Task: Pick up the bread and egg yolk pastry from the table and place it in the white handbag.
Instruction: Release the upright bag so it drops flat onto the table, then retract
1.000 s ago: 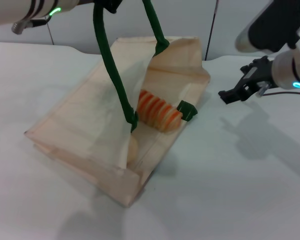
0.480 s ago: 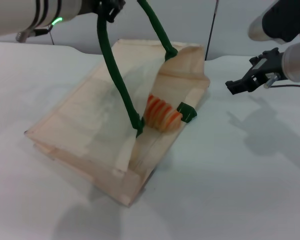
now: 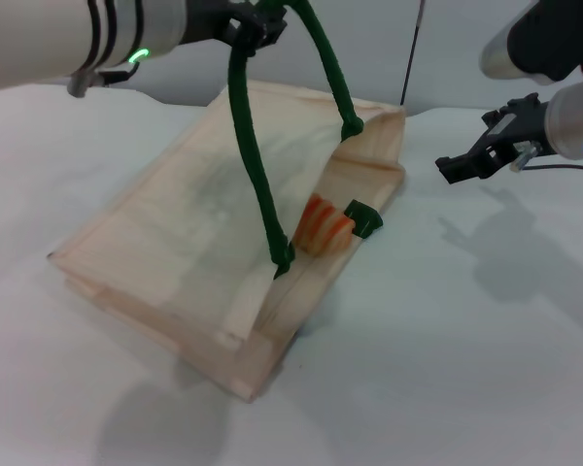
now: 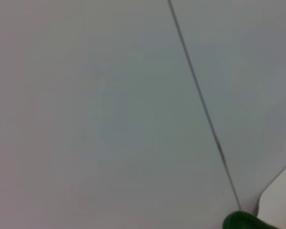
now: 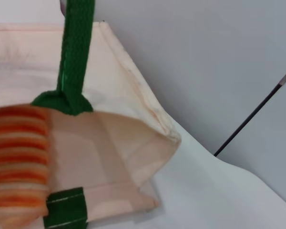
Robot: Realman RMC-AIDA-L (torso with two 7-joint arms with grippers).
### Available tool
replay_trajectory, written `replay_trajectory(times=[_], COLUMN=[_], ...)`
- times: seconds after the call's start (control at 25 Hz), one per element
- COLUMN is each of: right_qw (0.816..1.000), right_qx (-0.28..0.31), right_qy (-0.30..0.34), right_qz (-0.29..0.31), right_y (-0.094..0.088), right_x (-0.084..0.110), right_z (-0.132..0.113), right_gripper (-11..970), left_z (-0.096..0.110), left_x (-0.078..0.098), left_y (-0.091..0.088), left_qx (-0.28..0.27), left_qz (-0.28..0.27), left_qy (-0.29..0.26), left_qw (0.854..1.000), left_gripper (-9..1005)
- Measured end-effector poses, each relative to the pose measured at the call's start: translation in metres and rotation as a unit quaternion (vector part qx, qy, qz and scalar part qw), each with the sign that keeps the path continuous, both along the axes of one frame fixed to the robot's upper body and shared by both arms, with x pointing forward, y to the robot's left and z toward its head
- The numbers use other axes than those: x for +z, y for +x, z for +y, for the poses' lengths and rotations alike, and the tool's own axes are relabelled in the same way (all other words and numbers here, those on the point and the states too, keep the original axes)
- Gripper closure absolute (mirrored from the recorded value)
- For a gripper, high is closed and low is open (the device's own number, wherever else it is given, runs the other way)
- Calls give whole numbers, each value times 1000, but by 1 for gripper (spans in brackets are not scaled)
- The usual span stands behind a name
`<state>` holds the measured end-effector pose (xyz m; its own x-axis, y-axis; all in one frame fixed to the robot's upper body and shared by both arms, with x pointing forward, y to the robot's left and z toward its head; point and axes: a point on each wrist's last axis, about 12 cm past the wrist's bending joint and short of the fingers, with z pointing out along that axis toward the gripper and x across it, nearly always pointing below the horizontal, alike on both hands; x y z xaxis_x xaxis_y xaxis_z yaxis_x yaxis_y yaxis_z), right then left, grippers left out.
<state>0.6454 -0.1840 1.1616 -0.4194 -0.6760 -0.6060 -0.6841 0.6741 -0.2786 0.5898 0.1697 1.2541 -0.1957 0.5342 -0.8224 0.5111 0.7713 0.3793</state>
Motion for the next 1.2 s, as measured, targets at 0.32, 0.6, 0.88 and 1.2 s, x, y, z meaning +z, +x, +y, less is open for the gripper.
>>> replay_trajectory(times=[0.32, 0.6, 0.88, 1.2], right_qw=[1000, 1000, 1000, 1000], right_qx=[-3, -5, -11, -11], right_qy=[-1, -3, 2, 3], right_qz=[4, 8, 6, 2], right_y=[-1, 0, 0, 1], right_x=[-3, -7, -8, -6], right_z=[-2, -3, -4, -3], right_gripper=[70, 70, 70, 70], left_z=[-4, -1, -1, -2], left_x=[-12, -18, -23, -26], left_y=[3, 6, 8, 12], left_qx=[-30, -28, -29, -38], left_qz=[6, 0, -4, 7], left_qy=[-22, -35, -34, -43], left_qw=[999, 999, 999, 998], left_gripper=[360, 306, 222, 121])
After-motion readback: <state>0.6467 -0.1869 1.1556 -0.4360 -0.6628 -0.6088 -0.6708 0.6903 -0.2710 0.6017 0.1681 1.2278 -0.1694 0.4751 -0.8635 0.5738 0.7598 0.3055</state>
